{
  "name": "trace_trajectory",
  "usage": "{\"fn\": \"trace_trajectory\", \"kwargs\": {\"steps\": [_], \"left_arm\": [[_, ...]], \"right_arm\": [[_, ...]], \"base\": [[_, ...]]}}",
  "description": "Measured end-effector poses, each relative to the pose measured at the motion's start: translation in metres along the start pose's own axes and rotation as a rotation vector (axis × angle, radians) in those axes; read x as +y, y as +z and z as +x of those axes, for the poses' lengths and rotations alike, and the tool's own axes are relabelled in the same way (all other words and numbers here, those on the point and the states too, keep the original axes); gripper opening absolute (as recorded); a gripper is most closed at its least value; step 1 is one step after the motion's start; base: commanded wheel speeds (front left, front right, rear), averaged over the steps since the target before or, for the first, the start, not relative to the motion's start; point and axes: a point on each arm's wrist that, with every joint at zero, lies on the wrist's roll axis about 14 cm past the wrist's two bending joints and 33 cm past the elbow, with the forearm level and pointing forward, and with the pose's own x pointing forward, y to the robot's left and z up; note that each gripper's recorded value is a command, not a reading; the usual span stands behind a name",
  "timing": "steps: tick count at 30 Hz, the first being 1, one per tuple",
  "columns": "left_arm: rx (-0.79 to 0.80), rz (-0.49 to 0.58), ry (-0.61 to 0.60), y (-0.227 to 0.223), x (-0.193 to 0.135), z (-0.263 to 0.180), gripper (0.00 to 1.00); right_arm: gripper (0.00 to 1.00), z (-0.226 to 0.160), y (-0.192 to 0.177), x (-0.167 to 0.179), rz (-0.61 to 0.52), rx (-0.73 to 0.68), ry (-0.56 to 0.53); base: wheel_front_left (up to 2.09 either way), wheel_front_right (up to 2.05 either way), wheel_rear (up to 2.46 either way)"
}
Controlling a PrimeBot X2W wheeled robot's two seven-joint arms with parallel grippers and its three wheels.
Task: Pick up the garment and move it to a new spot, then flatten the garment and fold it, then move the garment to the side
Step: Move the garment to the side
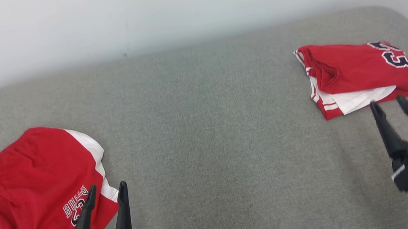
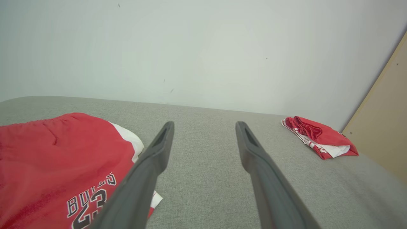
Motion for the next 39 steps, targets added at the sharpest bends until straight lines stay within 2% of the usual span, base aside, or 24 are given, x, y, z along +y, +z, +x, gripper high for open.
{"fn": "trace_trajectory", "kwargs": {"steps": [7,17,39], "left_arm": [[-0.035,0.007,0.019,0.012,0.001,-0.015,1.0],[-0.058,0.015,0.054,0.02,0.008,-0.026,1.0],[-0.046,0.003,0.082,0.013,0.014,-0.025,1.0]], "right_arm": [[1.0,-0.03,0.008,0.01,0.03,-0.046,-0.024],[1.0,-0.048,0.02,0.019,-0.013,-0.102,-0.045],[1.0,-0.038,0.039,0.029,-0.061,-0.183,-0.036]], "base": [[0.0,0.0,0.0],[0.0,0.0,0.0],[0.0,0.0,0.0]]}}
